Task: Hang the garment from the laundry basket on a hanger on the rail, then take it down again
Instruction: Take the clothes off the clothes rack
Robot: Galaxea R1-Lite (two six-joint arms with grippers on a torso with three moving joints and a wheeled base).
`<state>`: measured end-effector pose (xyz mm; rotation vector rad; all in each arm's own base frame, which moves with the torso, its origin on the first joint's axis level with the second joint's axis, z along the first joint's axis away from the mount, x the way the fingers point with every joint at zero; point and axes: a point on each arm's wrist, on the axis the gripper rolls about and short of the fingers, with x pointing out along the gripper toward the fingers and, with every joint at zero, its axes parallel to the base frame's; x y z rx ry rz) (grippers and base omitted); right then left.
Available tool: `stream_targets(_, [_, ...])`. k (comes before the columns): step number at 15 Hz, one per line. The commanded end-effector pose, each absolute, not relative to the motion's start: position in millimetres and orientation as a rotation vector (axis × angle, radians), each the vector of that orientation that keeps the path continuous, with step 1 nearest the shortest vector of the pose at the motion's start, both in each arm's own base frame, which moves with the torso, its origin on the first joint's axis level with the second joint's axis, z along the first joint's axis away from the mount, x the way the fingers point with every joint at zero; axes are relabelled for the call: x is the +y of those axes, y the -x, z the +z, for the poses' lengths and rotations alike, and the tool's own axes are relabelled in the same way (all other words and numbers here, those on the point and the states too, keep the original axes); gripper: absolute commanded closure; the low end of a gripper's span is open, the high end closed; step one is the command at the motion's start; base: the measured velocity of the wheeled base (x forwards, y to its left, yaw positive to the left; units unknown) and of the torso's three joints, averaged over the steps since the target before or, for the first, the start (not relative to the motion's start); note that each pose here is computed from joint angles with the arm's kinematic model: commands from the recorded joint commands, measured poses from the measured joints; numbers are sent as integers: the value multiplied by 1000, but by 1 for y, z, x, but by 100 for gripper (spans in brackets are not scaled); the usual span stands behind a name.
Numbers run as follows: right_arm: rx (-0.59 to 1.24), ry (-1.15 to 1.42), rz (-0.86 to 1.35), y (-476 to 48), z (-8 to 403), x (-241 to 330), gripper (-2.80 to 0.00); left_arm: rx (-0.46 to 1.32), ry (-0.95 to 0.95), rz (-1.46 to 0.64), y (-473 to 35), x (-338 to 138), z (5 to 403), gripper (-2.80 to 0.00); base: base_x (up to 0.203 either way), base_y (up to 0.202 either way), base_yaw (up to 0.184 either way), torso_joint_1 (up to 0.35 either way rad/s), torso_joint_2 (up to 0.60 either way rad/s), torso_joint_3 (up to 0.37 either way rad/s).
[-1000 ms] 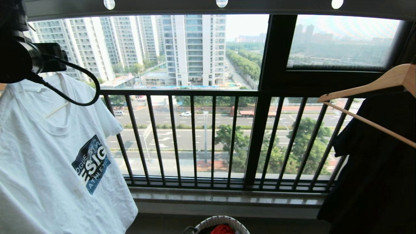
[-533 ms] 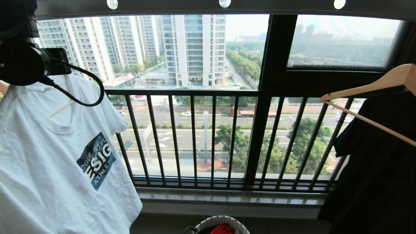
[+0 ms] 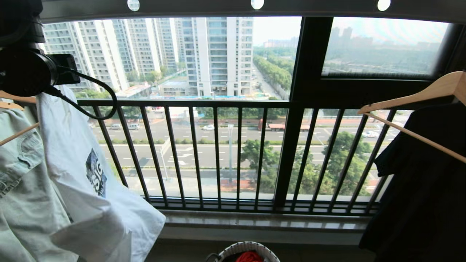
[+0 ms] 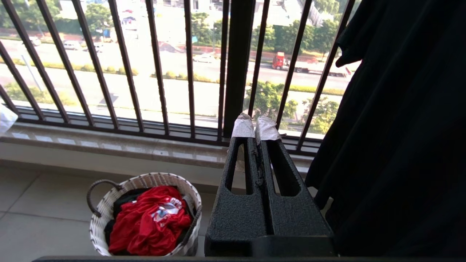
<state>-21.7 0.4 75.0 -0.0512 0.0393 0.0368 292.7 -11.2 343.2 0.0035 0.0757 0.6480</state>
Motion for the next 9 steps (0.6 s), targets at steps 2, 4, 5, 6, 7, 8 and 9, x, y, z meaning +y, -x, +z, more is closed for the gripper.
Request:
stream_targets(2, [40,52,38,22,75,0,0,69,0,653,-290,-11,345,0,0,0,0,0,0,0])
stream_targets(4, [40,52,38,22,75,0,0,69,0,651,-289,-11,345,0,0,0,0,0,0,0])
stream_targets(5, [40,52,38,22,75,0,0,66,1,651,-289,-11,346,0,0,0,0,0,0,0])
stream_targets(6, [40,52,38,22,75,0,0,66,1,651,-288,-11,346,0,0,0,0,0,0,0])
stream_targets(7, [40,52,38,22,75,0,0,64,2,652,-287,-11,347,0,0,0,0,0,0,0])
stream_targets(8, [40,52,36,22,75,0,0,63,3,651,-287,-11,347,0,0,0,0,0,0,0])
stream_targets(9, [40,52,38,22,75,0,0,62,3,651,-286,-11,347,0,0,0,0,0,0,0])
